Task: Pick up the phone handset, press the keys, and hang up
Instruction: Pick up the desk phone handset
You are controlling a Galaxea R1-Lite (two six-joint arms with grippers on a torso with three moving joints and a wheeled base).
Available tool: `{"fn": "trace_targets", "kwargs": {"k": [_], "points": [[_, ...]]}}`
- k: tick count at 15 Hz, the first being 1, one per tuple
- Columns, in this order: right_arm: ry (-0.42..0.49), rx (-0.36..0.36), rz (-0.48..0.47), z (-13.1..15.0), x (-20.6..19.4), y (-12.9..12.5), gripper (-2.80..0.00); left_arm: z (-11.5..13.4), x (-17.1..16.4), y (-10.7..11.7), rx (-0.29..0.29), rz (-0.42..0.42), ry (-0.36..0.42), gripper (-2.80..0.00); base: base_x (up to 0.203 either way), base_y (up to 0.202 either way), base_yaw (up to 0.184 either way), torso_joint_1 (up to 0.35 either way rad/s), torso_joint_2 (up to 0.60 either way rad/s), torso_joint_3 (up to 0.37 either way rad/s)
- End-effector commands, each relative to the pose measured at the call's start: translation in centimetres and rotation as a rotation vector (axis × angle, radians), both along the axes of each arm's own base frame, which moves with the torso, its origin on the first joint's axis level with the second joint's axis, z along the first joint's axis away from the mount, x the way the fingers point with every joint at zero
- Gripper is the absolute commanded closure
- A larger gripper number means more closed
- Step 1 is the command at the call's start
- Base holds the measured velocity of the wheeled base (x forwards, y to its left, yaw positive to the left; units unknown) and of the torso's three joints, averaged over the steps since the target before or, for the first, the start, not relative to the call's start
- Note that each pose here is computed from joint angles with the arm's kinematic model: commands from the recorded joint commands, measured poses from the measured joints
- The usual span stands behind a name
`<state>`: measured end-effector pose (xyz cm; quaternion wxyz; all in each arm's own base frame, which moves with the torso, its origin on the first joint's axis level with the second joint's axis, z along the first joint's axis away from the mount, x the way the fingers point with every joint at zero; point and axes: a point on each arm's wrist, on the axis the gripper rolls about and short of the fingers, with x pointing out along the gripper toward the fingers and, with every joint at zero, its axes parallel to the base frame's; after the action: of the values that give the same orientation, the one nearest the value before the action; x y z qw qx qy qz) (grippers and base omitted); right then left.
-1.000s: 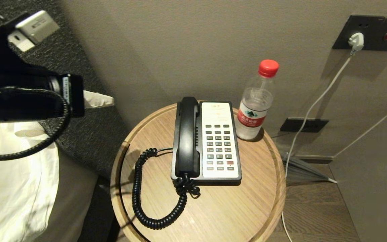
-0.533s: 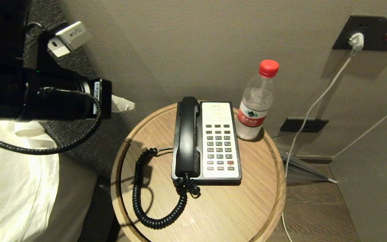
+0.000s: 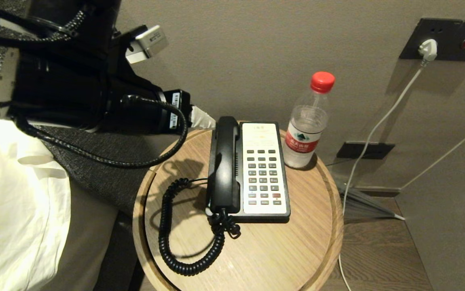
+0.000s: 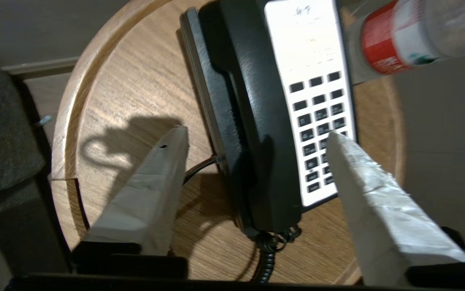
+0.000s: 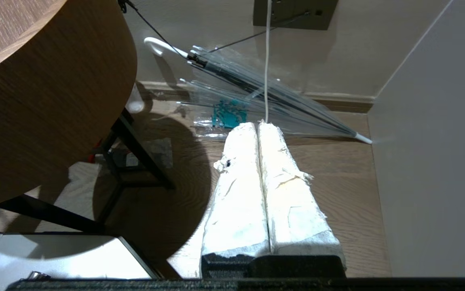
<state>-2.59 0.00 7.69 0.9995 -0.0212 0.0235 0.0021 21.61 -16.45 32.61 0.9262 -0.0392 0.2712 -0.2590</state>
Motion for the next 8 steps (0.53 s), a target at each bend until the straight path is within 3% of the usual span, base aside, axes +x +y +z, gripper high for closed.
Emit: {"fn": "trace_targets", "kwargs": {"k": [1,3,8], "points": [[-0.01,-0.001,0.0,0.0,-0.1,0.0,0.0,-1.2,0.8,-1.1,0.048,0.026,0.02,-2.8,0.0,0.0,0.0,0.0,0.0,0.0],[-0.01,-0.001,0.001,0.0,-0.1,0.0,0.0,-2.2,1.5,-2.7,0.107,0.071,0.014,-2.8,0.0,0.0,0.0,0.0,0.0,0.0],[-0.01,-0.001,0.001,0.0,-0.1,0.0,0.0,-3.0,2.0,-4.4,0.137,0.067,0.015,-2.8,0.0,0.0,0.0,0.0,0.0,0.0]]}}
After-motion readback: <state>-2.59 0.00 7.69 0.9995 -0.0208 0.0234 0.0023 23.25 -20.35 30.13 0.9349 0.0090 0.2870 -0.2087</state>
